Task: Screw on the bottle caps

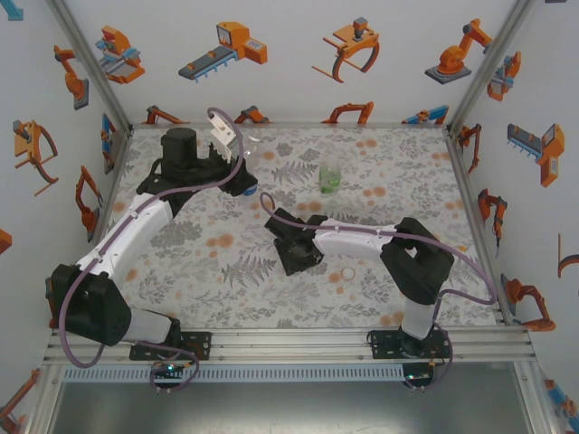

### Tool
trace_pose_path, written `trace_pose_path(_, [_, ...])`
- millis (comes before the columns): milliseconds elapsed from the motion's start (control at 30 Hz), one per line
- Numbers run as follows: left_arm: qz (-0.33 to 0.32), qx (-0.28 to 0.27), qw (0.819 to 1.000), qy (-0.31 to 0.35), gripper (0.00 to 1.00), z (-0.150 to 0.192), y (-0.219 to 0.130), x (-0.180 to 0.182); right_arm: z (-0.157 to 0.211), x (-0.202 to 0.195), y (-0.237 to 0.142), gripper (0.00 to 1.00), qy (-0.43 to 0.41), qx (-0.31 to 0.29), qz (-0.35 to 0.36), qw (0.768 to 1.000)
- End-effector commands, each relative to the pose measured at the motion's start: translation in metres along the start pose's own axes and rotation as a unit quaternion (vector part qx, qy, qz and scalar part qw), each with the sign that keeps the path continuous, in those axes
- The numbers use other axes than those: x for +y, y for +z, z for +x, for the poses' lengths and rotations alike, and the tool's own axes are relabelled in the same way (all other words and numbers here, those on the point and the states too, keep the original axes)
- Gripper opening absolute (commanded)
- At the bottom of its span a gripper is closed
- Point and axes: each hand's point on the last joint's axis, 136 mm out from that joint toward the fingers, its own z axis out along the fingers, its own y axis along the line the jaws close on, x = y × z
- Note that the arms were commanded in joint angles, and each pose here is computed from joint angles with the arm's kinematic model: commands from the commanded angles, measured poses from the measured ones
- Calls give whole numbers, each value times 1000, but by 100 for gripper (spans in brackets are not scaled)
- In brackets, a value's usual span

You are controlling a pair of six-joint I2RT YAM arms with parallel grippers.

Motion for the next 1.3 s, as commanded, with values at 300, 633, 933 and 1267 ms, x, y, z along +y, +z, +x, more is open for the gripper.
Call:
trace_pose_path(300, [2, -25, 1000, 4, 0, -14, -10, -4, -20, -32, -12, 32, 30, -15, 38, 999])
trace_pose_path(633, [4, -27, 1000, 2, 0, -15, -10, -5, -24, -67, -6, 34, 95, 1, 46, 994])
trace_pose_path(933, [7, -29, 1000, 0, 0, -16, -10, -6, -29, -68, -14, 45, 98, 2, 46, 994])
trace_pose_path(1267, [8, -30, 1000, -1, 0, -17, -10, -6, -38, -58, -32, 46, 104, -18, 17, 994])
